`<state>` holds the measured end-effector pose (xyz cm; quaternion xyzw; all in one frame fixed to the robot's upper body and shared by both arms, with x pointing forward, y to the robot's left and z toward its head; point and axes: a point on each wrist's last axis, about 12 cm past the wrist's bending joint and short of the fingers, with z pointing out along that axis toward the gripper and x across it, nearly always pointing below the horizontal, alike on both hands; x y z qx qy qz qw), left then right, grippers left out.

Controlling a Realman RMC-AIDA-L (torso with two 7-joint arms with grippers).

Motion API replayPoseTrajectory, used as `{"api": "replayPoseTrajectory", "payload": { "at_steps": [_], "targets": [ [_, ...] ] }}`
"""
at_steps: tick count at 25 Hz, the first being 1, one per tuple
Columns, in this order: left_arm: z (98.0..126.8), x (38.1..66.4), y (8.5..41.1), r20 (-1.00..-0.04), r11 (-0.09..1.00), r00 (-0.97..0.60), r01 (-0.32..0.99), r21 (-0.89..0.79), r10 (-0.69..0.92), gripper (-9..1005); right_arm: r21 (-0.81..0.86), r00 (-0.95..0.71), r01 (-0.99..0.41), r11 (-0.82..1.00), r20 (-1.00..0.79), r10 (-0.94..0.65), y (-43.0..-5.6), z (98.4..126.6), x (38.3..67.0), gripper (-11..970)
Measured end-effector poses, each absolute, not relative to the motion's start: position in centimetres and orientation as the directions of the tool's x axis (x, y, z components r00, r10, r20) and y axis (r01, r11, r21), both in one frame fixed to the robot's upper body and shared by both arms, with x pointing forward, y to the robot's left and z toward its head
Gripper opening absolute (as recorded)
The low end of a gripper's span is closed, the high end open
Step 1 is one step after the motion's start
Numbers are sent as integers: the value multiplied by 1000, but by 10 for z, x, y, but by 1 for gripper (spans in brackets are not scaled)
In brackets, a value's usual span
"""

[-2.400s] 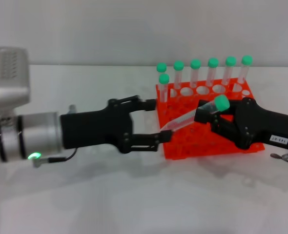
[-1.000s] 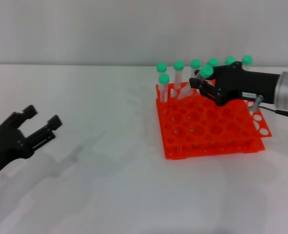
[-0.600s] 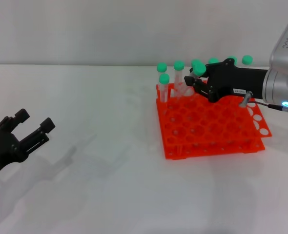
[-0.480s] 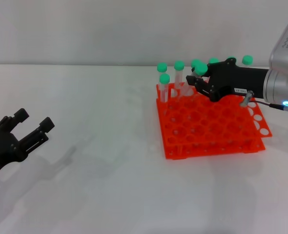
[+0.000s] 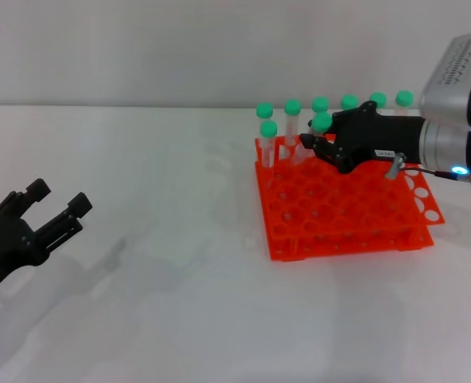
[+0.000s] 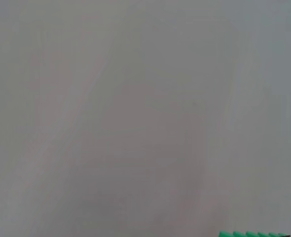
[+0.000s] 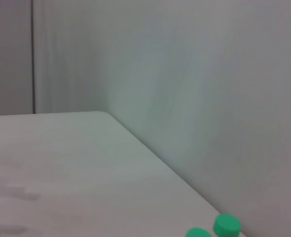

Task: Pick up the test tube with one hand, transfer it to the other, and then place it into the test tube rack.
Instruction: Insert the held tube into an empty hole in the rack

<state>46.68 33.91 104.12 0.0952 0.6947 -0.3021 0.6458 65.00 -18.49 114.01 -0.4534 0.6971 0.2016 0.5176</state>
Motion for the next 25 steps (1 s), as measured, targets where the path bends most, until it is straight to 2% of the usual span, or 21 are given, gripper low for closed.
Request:
{"api": "replayPoseTrajectory", "payload": {
  "at_steps": [13, 25],
  "targets": [
    [1036, 462, 337, -950, 803, -149, 508, -312, -275, 893, -229, -32, -853, 469, -874, -485, -158, 1145, 663, 309],
    [1033, 460, 335, -949, 802, -153, 506, -316, -277, 893, -273, -8, -846, 459, -852, -523, -154, 1147, 667, 330]
  ]
}}
